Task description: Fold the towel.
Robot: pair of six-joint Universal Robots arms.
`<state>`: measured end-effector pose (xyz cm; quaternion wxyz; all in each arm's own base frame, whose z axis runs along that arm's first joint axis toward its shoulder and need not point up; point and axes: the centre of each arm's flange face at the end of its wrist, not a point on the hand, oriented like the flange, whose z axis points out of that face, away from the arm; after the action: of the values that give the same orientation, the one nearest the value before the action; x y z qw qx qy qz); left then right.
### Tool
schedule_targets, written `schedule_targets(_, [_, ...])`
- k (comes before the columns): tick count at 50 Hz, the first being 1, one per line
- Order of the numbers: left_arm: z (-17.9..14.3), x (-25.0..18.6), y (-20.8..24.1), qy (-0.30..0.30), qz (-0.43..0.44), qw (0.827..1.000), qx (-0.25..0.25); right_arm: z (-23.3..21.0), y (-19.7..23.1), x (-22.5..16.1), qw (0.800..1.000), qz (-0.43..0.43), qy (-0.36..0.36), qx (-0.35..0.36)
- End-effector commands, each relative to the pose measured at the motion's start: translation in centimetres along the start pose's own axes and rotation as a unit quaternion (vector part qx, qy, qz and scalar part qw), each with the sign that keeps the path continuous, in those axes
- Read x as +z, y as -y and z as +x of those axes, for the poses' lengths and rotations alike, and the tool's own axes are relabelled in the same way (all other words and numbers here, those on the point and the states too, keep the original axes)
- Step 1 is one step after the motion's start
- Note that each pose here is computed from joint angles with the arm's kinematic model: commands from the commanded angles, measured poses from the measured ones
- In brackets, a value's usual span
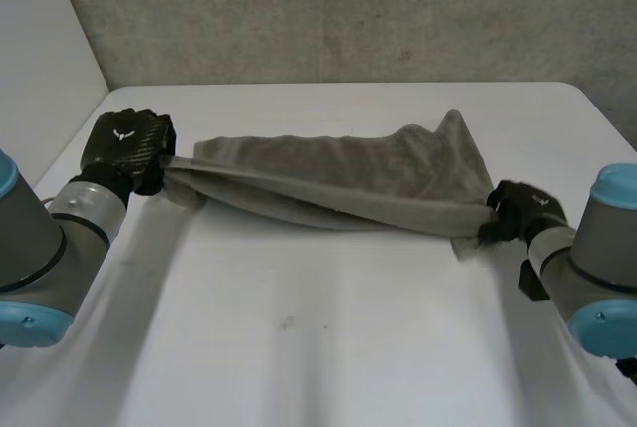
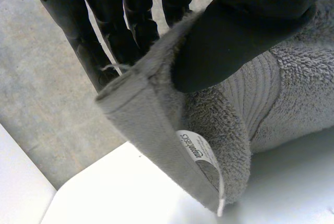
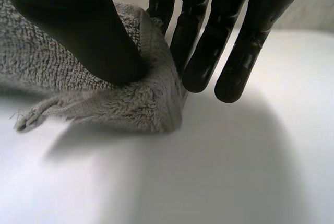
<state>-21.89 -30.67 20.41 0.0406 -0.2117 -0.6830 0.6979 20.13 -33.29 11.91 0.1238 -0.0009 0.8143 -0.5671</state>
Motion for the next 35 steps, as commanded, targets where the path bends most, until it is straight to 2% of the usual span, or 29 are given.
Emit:
schedule_targets(1, [0.0, -0.1, 0.4, 0.0, 0.004, 1.0, 0.001, -1.2, 8.2, -2.4, 0.99, 0.129, 0.011, -0.058])
schedule_targets(2, [0.0, -0.1, 0.4, 0.0, 0.004, 1.0, 0.001, -1.2, 8.2, -2.5, 0.99, 0.13, 0.011, -0.059])
schedule_targets(4, [-0.1, -0.5, 1.2, 0.001, 0.008, 1.0, 0.002, -2.1, 10.6, -4.0, 0.98, 0.146, 0.031, -0.135])
schedule_targets(5, [-0.1, -0.5, 1.2, 0.001, 0.008, 1.0, 0.002, -2.1, 10.6, -4.0, 0.979, 0.146, 0.031, -0.136])
schedule_targets(6, [-0.2, -0.9, 1.9, 0.001, 0.011, 1.0, 0.002, -2.5, 11.4, -4.7, 0.971, 0.144, 0.04, -0.185])
schedule_targets(7, [-0.2, -0.9, 1.9, 0.001, 0.011, 1.0, 0.002, -2.5, 11.4, -4.7, 0.971, 0.144, 0.04, -0.186])
schedule_targets(9, [-0.4, -1.6, 2.9, -0.001, 0.01, 1.0, 0.002, -3.2, 12.0, -5.8, 0.949, 0.116, 0.058, -0.286])
schedule_targets(10, [-0.4, -1.6, 2.9, -0.001, 0.01, 1.0, 0.002, -3.2, 12.0, -5.8, 0.949, 0.116, 0.058, -0.287])
schedule_targets(12, [-0.4, -2.5, 3.6, -0.003, -0.001, 1.0, 0.002, -3.5, 12.0, -7.1, 0.924, 0.074, 0.069, -0.368])
schedule_targets(13, [-0.4, -2.5, 3.6, -0.003, -0.001, 1.0, 0.002, -3.5, 12.0, -7.1, 0.924, 0.074, 0.069, -0.368])
schedule_targets(15, [-0.4, -3.0, 3.7, -0.007, -0.013, 1.0, 0.004, -3.4, 11.1, -8.3, 0.901, 0.01, 0.083, -0.426])
schedule_targets(16, [-0.4, -3.4, 3.6, -0.01, -0.032, 0.999, 0.011, -3.4, 11.1, -8.3, 0.901, 0.01, 0.083, -0.427])
schedule_targets(17, [-0.3, -3.9, 3.2, -0.018, -0.058, 0.998, 0.022, -3.5, 10.5, -8.9, 0.887, -0.018, 0.095, -0.452])
schedule_targets(18, [-0.3, -3.9, 3.1, -0.018, -0.058, 0.998, 0.022, -3.5, 10.5, -8.9, 0.886, -0.018, 0.096, -0.453])
schedule_targets(20, [-0.1, -4.9, 2.0, -0.035, -0.114, 0.991, 0.053, -3.5, 9.0, -9.8, 0.859, -0.077, 0.123, -0.491])
schedule_targets(21, [-0.1, -4.9, 2.0, -0.035, -0.115, 0.991, 0.054, -3.5, 9.0, -9.8, 0.859, -0.077, 0.124, -0.491])
schedule_targets(23, [0.5, -5.7, 0.3, -0.062, -0.169, 0.98, 0.082, -2.9, 6.8, -9.6, 0.832, -0.137, 0.15, -0.516])
schedule_targets(26, [0.8, -5.9, -0.6, -0.074, -0.192, 0.974, 0.095, -2.6, 5.7, -9.5, 0.82, -0.166, 0.159, -0.524])
schedule_targets(28, [1.1, -5.6, -2.4, -0.089, -0.221, 0.965, 0.108, -2.2, 3.7, -8.9, 0.798, -0.205, 0.178, -0.539])
schedule_targets(29, [1.1, -5.6, -2.4, -0.089, -0.221, 0.965, 0.108, -2.2, 3.7, -8.9, 0.798, -0.205, 0.178, -0.539])
schedule_targets(31, [1.5, -4.8, -3.9, -0.1, -0.238, 0.959, 0.113, -1.9, 2.5, -7.9, 0.78, -0.223, 0.18, -0.557])
schedule_targets(35, [1.7, -3.2, -4.5, -0.104, -0.235, 0.959, 0.121, -1.8, 2.7, -5.9, 0.773, -0.216, 0.149, -0.577])
